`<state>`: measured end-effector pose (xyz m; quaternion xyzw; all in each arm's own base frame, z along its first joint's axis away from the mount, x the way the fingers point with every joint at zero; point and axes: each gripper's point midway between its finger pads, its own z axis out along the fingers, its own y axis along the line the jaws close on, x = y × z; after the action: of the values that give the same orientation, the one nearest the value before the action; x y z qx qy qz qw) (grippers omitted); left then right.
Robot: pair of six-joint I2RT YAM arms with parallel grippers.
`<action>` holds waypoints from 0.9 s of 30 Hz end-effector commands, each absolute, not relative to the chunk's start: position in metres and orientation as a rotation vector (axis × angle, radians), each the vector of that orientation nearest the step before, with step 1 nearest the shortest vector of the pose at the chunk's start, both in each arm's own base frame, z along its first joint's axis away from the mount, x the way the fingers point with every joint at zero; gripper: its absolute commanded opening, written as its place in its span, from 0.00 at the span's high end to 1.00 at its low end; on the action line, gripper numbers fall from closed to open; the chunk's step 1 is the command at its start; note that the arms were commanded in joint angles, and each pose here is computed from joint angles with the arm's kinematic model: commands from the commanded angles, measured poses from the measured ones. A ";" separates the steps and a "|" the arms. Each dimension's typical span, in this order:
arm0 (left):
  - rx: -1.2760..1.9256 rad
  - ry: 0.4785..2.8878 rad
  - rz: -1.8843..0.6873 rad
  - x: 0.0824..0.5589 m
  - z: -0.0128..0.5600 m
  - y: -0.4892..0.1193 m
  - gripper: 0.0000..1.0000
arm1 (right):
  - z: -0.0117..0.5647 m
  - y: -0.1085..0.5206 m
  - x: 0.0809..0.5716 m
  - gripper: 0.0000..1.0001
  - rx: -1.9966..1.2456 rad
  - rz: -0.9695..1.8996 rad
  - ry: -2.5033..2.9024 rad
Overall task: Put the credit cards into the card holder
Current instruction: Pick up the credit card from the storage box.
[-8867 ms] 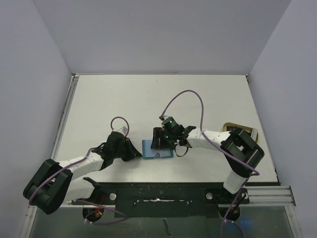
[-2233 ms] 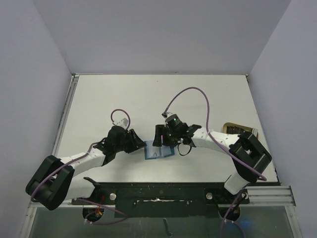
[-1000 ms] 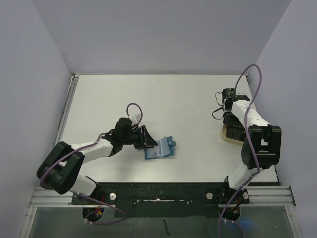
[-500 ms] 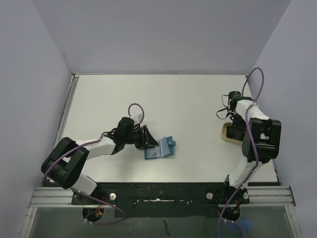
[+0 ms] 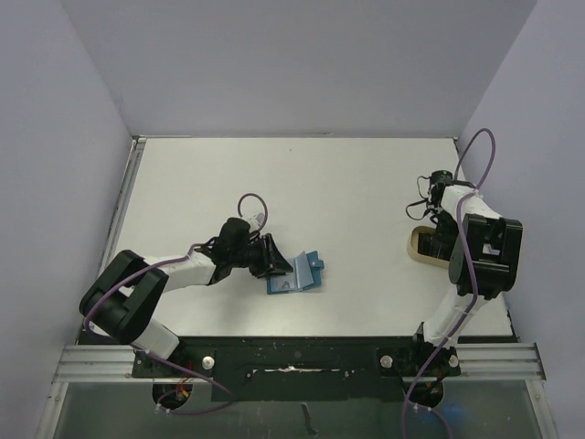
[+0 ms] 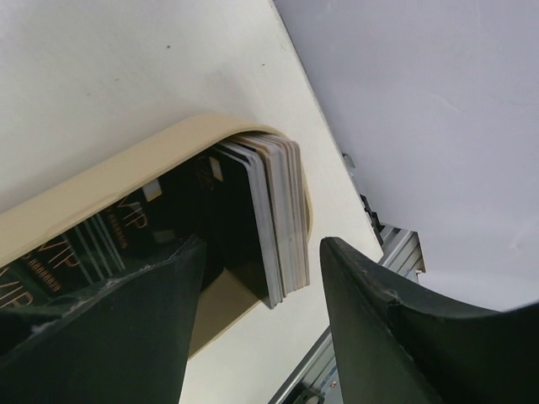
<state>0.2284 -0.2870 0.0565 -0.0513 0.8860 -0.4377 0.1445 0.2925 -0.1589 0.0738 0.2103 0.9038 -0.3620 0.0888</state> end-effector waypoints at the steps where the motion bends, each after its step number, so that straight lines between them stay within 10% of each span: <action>1: -0.098 2.481 -1.302 0.242 0.078 -0.299 0.65 | 0.085 -0.171 0.298 0.43 0.666 -1.069 2.633; 27: -0.088 2.485 -1.321 0.241 0.078 -0.302 0.66 | 0.086 -0.177 0.294 0.70 0.697 -1.072 2.617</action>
<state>0.2300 -0.2896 0.0589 -0.0487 0.8853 -0.4392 0.1448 0.2908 -0.1700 0.0723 0.2224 0.9028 -0.3573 0.0884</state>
